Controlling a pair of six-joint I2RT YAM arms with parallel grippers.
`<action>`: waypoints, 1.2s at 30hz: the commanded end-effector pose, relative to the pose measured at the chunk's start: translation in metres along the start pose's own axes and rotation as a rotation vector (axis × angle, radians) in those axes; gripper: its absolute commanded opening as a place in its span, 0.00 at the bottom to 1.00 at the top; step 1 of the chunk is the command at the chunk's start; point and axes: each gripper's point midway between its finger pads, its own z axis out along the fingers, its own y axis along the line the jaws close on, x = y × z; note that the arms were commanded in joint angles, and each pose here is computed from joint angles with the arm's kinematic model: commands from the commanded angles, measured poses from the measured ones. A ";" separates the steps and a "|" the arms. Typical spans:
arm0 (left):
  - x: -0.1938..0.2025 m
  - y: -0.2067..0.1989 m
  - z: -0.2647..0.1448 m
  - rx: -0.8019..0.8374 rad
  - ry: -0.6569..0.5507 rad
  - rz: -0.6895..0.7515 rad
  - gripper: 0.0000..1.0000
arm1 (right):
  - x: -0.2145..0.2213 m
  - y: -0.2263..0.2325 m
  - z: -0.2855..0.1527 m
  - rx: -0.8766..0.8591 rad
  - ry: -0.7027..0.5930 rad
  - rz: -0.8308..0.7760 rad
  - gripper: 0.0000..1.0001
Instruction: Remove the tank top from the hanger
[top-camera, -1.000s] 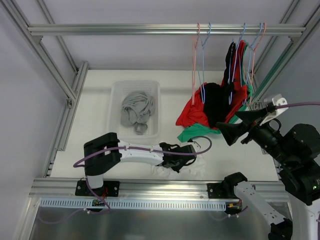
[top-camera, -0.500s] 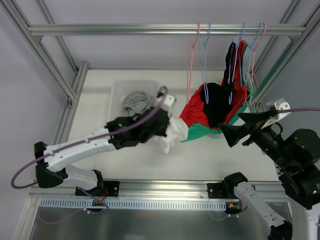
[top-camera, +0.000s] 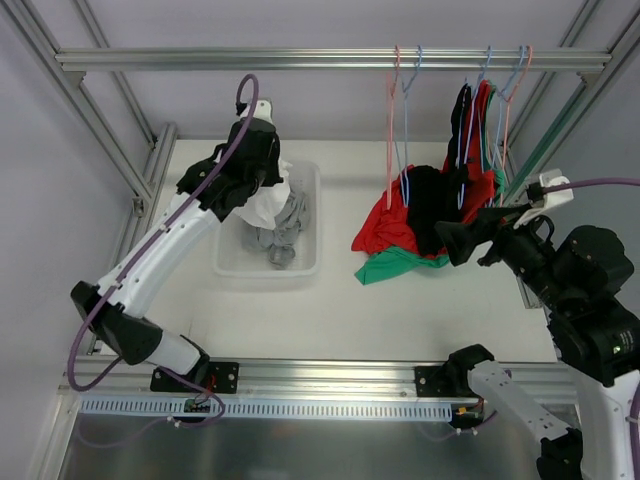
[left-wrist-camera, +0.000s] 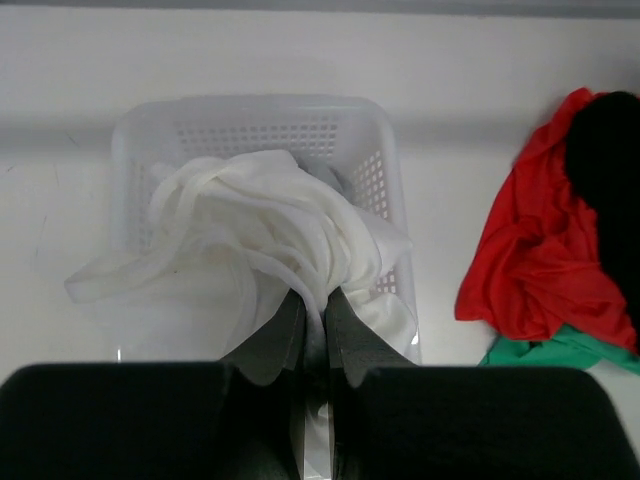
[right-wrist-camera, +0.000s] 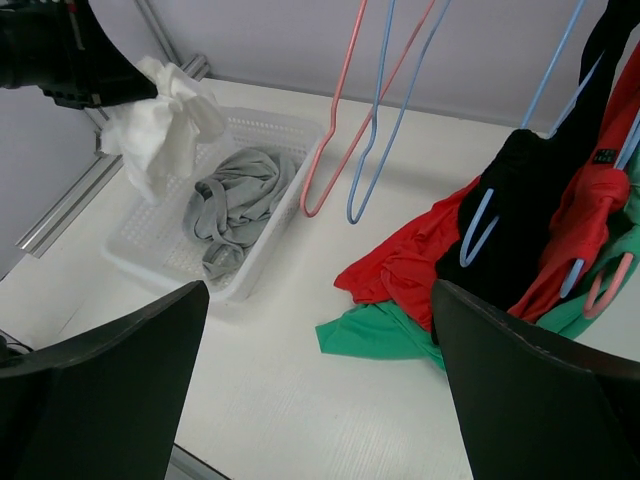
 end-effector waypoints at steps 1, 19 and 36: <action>0.020 0.001 0.026 0.022 0.096 0.008 0.00 | -0.022 -0.002 0.008 0.020 -0.048 0.004 1.00; 0.029 0.029 -0.027 0.112 0.055 -0.119 0.99 | -0.051 -0.056 0.063 0.268 0.131 -0.029 0.96; 0.092 -0.014 -0.099 0.420 0.122 0.000 0.99 | -0.057 -0.136 0.147 0.542 0.256 -0.114 0.48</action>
